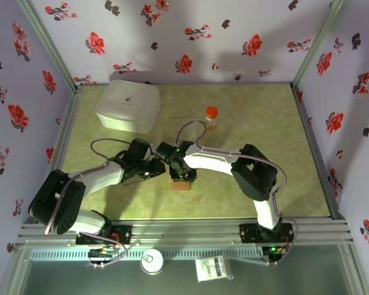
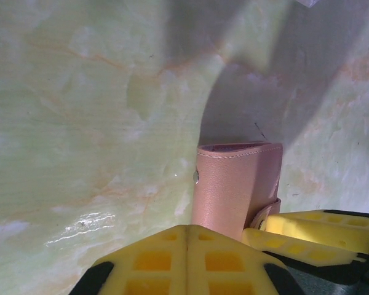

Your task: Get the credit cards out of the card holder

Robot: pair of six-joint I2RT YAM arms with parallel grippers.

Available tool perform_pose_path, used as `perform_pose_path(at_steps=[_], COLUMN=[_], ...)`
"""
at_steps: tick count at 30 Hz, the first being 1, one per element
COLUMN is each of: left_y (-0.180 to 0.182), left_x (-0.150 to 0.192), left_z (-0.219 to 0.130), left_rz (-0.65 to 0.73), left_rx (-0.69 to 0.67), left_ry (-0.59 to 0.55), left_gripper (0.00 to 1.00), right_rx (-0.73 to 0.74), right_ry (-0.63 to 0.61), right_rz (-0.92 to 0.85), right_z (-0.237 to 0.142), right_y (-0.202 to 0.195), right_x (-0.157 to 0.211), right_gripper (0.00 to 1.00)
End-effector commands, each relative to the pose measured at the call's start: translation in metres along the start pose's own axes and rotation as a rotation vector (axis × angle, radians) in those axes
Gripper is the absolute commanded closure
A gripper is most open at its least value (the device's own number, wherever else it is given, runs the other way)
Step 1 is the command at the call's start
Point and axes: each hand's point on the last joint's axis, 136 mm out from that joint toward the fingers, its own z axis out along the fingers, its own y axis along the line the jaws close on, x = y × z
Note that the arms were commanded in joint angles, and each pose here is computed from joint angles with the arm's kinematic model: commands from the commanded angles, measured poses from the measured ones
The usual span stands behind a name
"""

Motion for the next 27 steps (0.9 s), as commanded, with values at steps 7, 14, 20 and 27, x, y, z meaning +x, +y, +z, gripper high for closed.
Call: perform_pose_path(at_steps=[7,14,20,27], left_y=[-0.009,-0.018,-0.022,-0.023], left_x=[0.003,0.008,0.01,0.006], left_z=[0.006,0.013,0.018,0.015], left_rz=[0.012,0.017,0.003,-0.002], left_rx=[0.036,0.041,0.041,0.012], left_ry=[0.033,0.057,0.064,0.051], left_gripper=[1.0,1.0,1.0,1.0], right_rx=[-0.015,-0.055,-0.084,-0.065], right_ry=[0.024,0.012,-0.046,-0.091], right_rz=[0.022,0.032,0.034,0.046], right_z=[0.018,0.017,0.0,-0.016], right_y=[-0.007,-0.007,-0.011,-0.034], right_x=[0.006,0.006,-0.003,-0.009], right_gripper=[0.82,0.88,0.83,0.76])
